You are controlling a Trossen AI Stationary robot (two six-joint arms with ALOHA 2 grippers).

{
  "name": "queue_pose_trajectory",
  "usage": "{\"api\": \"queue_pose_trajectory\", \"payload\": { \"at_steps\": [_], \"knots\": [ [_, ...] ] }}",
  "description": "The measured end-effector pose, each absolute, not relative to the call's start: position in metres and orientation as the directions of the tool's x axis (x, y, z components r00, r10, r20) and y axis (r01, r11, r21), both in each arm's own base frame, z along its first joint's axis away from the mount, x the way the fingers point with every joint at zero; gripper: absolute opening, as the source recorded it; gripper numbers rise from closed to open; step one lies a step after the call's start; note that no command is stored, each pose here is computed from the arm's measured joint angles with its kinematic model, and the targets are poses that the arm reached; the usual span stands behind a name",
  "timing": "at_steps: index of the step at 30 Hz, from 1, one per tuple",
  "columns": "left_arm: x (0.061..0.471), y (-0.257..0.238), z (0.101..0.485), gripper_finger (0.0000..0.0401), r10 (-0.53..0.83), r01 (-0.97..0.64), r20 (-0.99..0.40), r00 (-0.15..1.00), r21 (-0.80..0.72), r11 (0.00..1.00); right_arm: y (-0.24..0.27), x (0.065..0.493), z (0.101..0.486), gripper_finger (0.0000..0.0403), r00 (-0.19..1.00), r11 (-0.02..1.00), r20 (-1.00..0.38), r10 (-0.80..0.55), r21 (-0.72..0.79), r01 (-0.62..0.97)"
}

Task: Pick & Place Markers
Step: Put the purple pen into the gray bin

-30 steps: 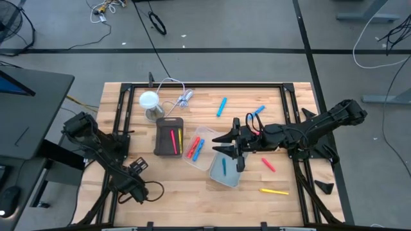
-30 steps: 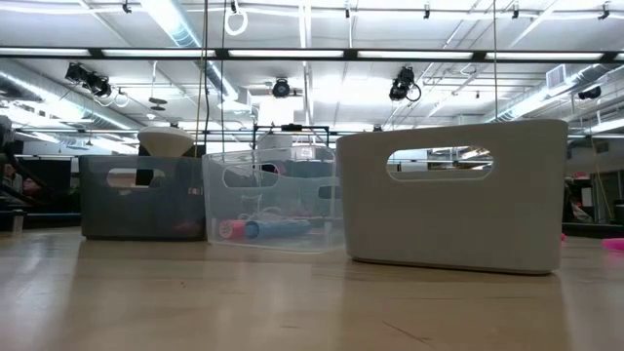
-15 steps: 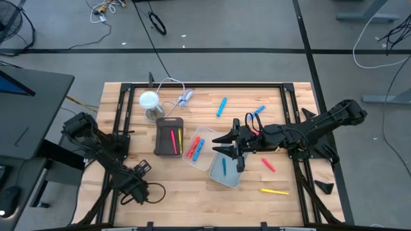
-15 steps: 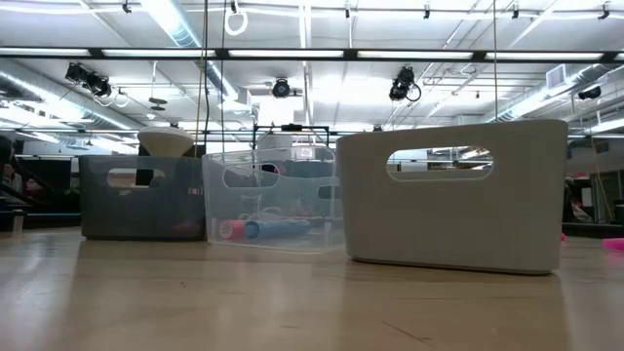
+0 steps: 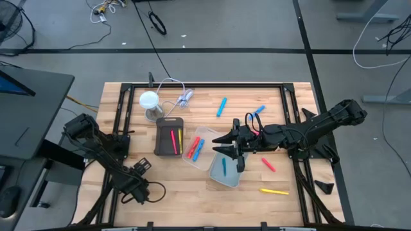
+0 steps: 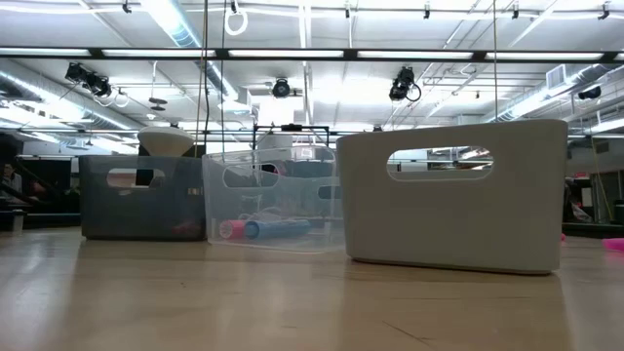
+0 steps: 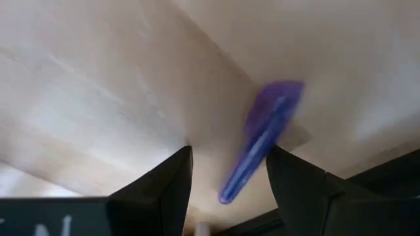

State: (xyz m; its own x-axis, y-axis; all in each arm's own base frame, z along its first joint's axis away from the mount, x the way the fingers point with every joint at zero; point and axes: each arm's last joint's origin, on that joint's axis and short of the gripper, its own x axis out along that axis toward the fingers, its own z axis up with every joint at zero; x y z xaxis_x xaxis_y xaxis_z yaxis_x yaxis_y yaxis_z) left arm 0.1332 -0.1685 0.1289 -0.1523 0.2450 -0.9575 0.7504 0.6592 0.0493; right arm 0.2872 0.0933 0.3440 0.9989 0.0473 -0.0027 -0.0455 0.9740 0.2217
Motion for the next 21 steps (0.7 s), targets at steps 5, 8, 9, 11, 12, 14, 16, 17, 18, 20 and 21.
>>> {"api": "queue_pose_trajectory", "payload": {
  "at_steps": [5,8,9,11,12,14,16,17,18,20,21],
  "knots": [
    [0.135,-0.167,0.129,0.0199,0.251,0.77,-0.956,-0.152,0.044,0.636,0.093,0.287,0.344,0.0126,0.999,0.974,-0.003,0.047,0.221,-0.045],
    [0.137,-0.166,0.128,0.0199,0.239,0.786,-0.959,-0.156,0.026,0.618,0.093,0.287,0.344,0.0126,0.999,0.974,-0.002,0.047,0.221,-0.045],
    [0.138,-0.165,0.128,0.0199,0.234,0.788,-0.96,-0.153,0.024,0.615,0.093,0.287,0.344,0.0126,0.999,0.974,-0.002,0.047,0.222,-0.045],
    [0.141,-0.165,0.127,0.0198,0.218,0.786,-0.964,-0.15,0.017,0.618,0.093,0.287,0.344,0.0126,0.999,0.974,-0.002,0.046,0.221,-0.045],
    [0.143,-0.164,0.127,0.0195,0.21,0.782,-0.965,-0.157,0.008,0.623,0.093,0.287,0.344,0.0126,0.999,0.974,-0.002,0.046,0.222,-0.044],
    [0.144,-0.161,0.125,0.0183,0.193,0.769,-0.966,-0.174,-0.011,0.639,0.093,0.287,0.344,0.0126,0.999,0.973,-0.002,0.046,0.228,-0.045],
    [0.145,-0.156,0.123,0.0163,0.175,0.751,-0.964,-0.199,-0.035,0.659,0.093,0.287,0.344,0.0126,0.999,0.97,-0.002,0.046,0.241,-0.044],
    [0.146,-0.155,0.122,0.0151,0.166,0.743,-0.964,-0.21,-0.047,0.668,0.093,0.287,0.344,0.0126,0.999,0.968,-0.002,0.046,0.247,-0.044],
    [0.146,-0.153,0.122,0.0138,0.161,0.737,-0.963,-0.217,-0.053,0.674,0.093,0.287,0.344,0.0126,0.999,0.968,-0.002,0.046,0.248,-0.044],
    [0.148,-0.152,0.121,0.0111,0.161,0.734,-0.962,-0.22,-0.054,0.677,0.093,0.287,0.344,0.0126,0.999,0.967,-0.001,0.046,0.25,-0.044],
    [0.149,-0.151,0.121,0.0098,0.159,0.731,-0.962,-0.221,-0.056,0.68,0.093,0.287,0.344,0.0126,0.999,0.967,-0.001,0.046,0.25,-0.044]
  ]
}}
